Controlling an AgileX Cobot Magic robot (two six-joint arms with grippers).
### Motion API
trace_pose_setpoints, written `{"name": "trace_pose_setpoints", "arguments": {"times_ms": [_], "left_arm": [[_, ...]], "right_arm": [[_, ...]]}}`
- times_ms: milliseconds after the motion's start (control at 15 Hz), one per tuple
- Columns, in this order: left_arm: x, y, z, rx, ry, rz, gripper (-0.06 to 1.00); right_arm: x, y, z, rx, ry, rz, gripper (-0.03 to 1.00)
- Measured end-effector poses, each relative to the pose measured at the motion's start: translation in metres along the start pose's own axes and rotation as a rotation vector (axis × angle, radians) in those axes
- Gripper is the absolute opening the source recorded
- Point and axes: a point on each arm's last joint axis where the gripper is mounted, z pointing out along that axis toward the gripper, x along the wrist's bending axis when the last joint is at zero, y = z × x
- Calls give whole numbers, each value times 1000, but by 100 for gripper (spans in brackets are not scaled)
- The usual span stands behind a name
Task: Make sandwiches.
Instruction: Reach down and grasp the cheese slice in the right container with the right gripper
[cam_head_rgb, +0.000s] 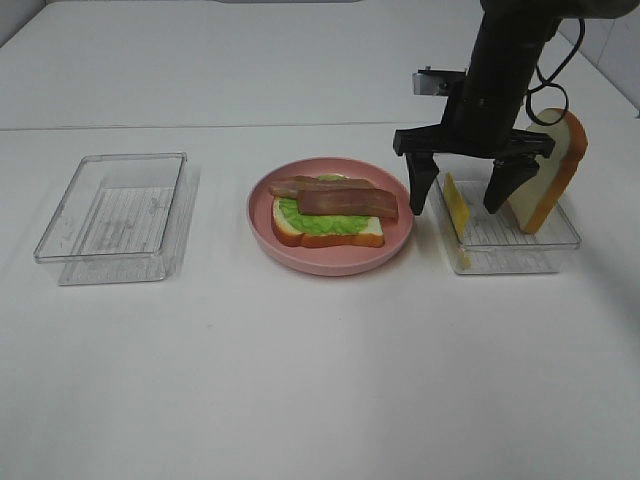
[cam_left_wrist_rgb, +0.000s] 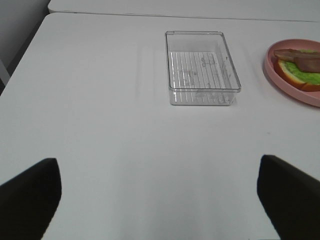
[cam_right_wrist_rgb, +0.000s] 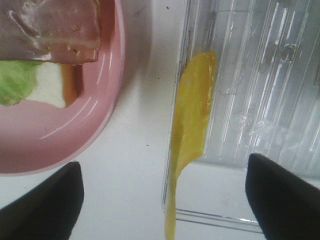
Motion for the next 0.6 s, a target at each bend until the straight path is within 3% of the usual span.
{"name": "trace_pose_setpoints", "arguments": {"times_ms": [200, 333, 600], "left_arm": [[0, 0, 0, 0, 0, 0, 99], [0, 0, 0, 0, 0, 0, 99], [0, 0, 0, 0, 0, 0, 99]], "right_arm": [[0, 0, 0, -2, 0, 0, 81], [0, 0, 0, -2, 0, 0, 68], [0, 0, 0, -2, 0, 0, 54]]}}
